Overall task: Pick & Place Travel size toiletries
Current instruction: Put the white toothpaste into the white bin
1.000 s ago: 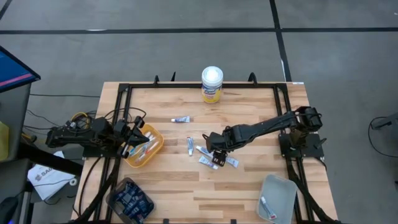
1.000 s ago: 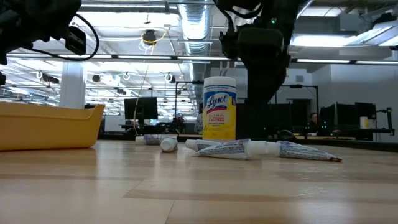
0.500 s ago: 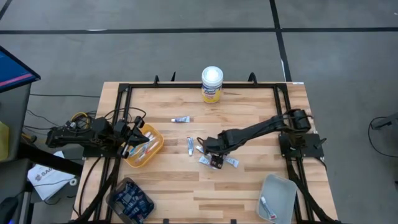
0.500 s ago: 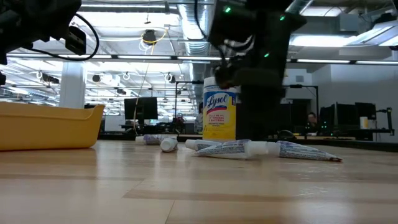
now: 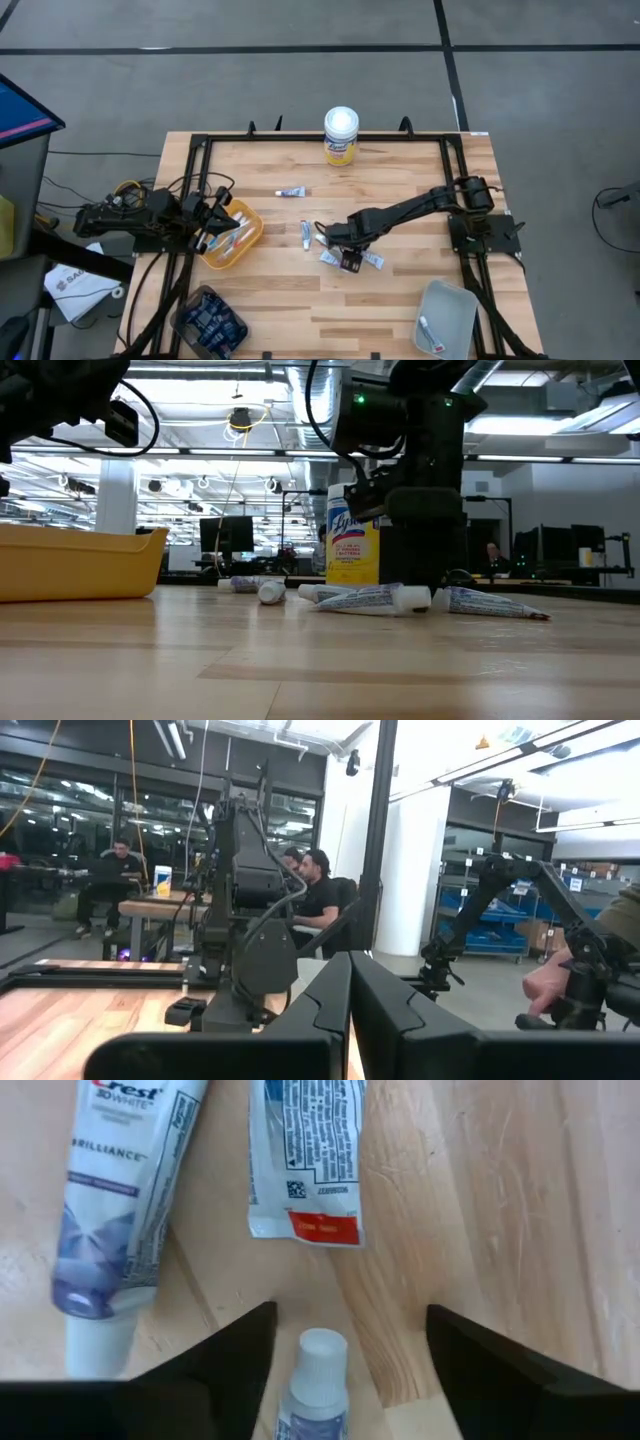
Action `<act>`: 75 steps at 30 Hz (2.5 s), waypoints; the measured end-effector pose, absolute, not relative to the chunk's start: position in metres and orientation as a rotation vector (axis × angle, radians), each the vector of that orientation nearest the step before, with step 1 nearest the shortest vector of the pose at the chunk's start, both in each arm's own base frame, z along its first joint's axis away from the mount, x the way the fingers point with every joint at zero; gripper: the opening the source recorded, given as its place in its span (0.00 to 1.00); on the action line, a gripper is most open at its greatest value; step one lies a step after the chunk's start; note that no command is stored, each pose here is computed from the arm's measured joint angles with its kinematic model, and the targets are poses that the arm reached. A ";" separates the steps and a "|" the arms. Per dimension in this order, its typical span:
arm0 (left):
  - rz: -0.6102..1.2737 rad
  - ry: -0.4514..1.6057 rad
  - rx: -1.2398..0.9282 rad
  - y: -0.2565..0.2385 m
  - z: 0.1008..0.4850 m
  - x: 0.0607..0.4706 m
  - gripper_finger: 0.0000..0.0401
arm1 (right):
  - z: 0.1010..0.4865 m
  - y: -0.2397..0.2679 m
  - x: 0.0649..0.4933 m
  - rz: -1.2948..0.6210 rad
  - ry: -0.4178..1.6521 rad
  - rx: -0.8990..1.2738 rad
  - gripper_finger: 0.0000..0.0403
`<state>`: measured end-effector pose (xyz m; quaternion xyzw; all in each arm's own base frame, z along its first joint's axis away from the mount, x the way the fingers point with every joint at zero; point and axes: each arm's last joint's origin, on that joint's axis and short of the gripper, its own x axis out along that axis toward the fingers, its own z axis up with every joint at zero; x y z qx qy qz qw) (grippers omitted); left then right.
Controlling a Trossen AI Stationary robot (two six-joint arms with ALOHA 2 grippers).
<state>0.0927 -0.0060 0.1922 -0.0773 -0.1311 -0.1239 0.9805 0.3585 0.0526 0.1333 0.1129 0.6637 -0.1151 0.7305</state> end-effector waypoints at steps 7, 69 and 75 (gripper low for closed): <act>-0.247 -0.270 -0.155 -0.006 0.193 0.093 0.00 | 0.133 0.050 0.358 -0.255 1.470 0.257 0.34; -0.252 -0.284 -0.153 -0.006 0.194 0.092 0.00 | 0.126 0.127 0.277 -0.406 1.869 0.455 0.75; -0.250 -0.284 -0.154 -0.006 0.194 0.092 0.00 | 0.125 0.126 0.279 -0.385 1.860 0.463 0.62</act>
